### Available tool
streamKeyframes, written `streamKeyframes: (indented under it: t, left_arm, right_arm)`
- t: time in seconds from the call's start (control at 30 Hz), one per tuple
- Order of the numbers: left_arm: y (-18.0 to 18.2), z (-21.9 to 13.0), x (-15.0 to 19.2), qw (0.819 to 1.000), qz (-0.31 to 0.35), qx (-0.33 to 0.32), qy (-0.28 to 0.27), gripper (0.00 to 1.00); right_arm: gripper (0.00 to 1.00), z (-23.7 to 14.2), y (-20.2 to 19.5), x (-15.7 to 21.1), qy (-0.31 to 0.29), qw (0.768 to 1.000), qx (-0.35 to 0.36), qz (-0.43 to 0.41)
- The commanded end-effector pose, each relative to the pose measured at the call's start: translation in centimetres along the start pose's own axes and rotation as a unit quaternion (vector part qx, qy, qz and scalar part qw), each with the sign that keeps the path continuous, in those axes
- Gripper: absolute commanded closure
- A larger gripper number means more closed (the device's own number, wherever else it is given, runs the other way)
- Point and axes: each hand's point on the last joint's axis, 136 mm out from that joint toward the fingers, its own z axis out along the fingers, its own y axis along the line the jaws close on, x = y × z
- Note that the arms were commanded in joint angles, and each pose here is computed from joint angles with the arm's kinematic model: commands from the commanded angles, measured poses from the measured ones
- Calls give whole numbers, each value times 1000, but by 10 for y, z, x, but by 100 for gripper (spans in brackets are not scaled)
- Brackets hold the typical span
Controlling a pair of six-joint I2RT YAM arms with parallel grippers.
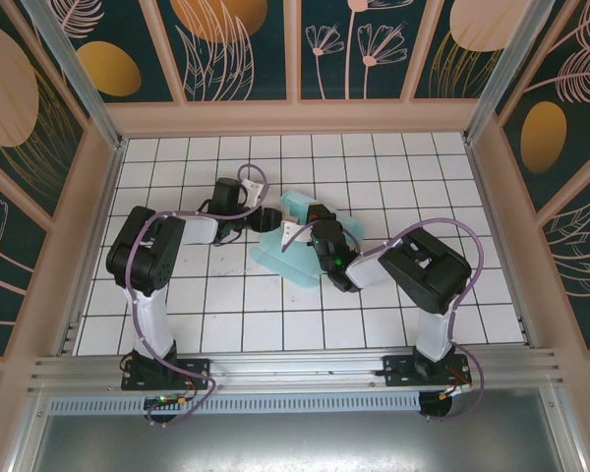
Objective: Fold the paper box
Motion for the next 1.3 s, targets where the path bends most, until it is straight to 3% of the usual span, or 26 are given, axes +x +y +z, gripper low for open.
streamKeyframes:
  t: [0.0, 0.27, 0.73, 1.03, 1.27]
  left_arm:
    - [-1, 4, -10, 1000, 17, -4, -14, 46]
    - [-1, 11, -11, 999, 22, -17, -16, 52]
    - [-17, 11, -30, 996, 69, 11, -56, 53]
    - [-22, 16, -29, 994, 85, 20, -64, 62]
    - [-22, 18, -23, 995, 85, 20, -54, 77]
  right_arm:
    - [100, -2, 8, 1, -1, 1000, -16, 13]
    - [100, -3, 13, -6, -15, 999, -34, 27]
    - [100, -6, 20, -16, -38, 995, -75, 54]
    - [100, -4, 25, -16, -35, 994, -86, 56]
    - [100, 0, 25, -15, -28, 995, -82, 57]
